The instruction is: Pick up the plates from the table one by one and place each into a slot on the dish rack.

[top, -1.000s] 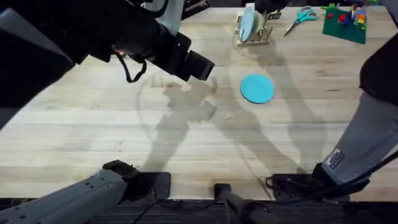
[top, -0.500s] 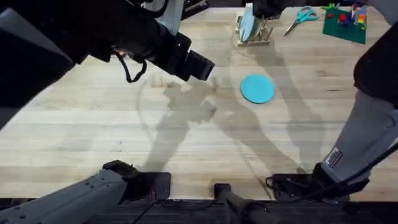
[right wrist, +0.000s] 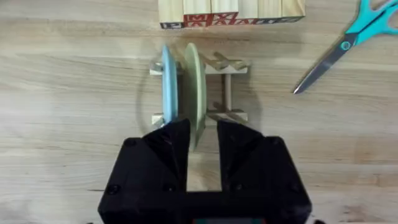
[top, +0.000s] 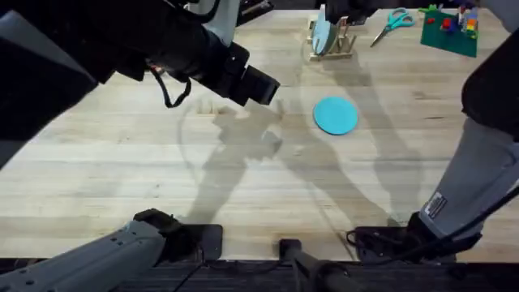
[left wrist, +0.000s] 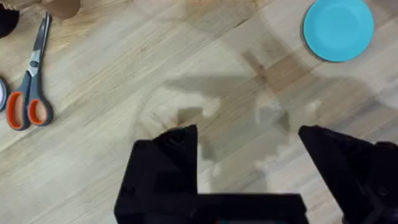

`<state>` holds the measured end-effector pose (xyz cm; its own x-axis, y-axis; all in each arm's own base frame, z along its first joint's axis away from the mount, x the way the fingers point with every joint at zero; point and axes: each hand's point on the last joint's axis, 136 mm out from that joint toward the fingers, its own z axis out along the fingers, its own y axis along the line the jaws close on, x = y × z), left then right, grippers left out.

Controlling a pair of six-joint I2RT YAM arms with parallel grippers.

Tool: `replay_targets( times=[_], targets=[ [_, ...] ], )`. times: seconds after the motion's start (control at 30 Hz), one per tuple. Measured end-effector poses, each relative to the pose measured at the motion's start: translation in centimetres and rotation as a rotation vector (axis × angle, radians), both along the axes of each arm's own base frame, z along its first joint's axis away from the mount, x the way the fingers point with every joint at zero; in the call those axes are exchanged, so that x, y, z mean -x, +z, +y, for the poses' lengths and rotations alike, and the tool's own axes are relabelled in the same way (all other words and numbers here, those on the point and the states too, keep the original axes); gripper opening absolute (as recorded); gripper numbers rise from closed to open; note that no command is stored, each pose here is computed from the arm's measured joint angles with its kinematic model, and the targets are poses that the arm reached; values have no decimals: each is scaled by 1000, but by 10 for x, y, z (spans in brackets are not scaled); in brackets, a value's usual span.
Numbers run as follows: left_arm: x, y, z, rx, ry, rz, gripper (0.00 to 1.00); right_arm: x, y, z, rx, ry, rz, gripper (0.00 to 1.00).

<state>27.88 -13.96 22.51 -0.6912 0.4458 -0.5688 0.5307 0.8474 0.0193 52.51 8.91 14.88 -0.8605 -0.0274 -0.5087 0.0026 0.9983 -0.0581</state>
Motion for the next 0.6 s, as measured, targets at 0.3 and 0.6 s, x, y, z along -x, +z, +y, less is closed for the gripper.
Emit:
replay_targets(
  times=[0.3, 0.6],
  targets=[
    [0, 0, 0, 1, 0, -2, 993, 1, 5, 0, -1, 0, -5, 387],
    [-2, 2, -1, 5, 0, -11, 993, 31, 83, -7, -24, 0, -104, 540]
  ],
)
